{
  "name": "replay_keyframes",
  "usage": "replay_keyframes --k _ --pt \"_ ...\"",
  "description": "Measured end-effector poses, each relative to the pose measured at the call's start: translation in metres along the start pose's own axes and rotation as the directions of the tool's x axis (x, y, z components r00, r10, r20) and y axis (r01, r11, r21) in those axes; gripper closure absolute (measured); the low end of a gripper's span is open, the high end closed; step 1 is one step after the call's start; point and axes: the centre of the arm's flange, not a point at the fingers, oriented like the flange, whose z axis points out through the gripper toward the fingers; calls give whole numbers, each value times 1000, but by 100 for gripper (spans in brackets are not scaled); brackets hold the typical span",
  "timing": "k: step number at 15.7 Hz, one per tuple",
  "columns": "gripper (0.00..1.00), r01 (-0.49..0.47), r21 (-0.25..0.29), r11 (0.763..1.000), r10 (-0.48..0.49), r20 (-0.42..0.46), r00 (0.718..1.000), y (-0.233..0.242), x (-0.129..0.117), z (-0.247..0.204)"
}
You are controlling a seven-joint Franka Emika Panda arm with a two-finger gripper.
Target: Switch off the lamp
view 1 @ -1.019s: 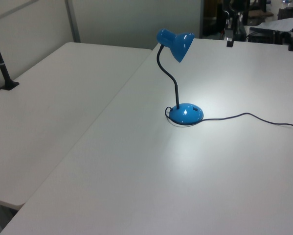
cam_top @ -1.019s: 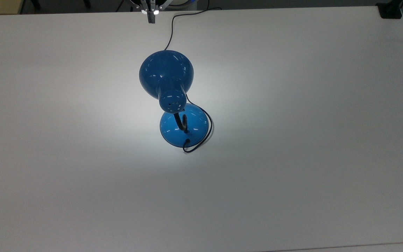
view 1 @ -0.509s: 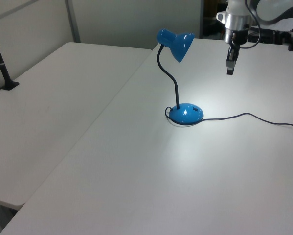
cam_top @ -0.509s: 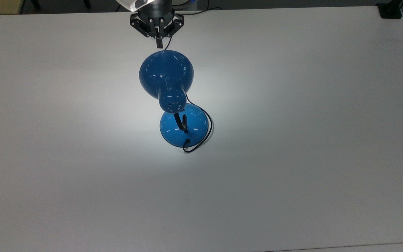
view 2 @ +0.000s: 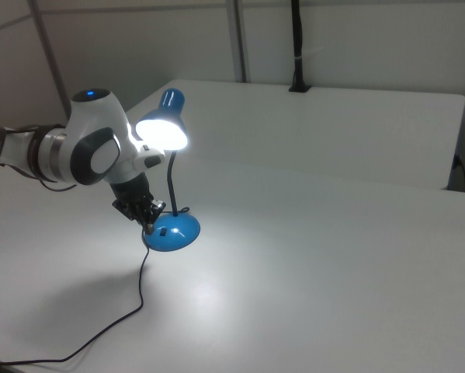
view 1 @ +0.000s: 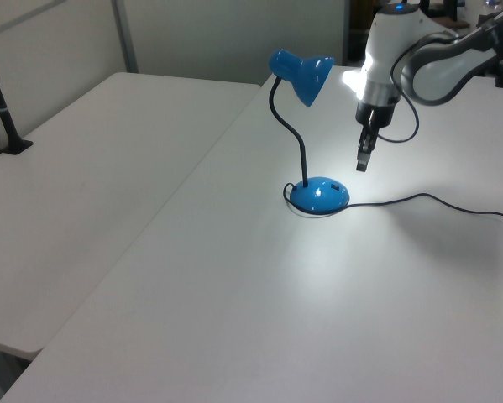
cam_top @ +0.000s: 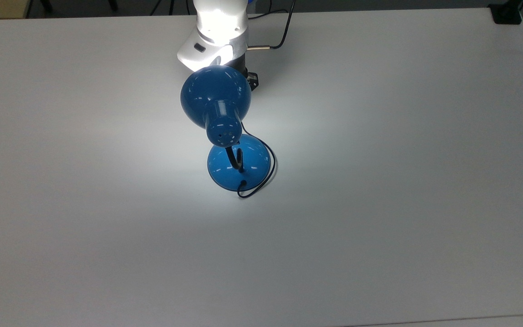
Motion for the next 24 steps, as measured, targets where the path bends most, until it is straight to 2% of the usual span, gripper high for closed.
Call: replay_keyframes --k 5,10,24 --pt "99 12 3 1000 -12 -40 999 -6 10 32" --pt "99 15 4 1000 -14 -83 996 -7 15 43" --pt "99 28 3 1000 -27 -76 997 -9 19 53"
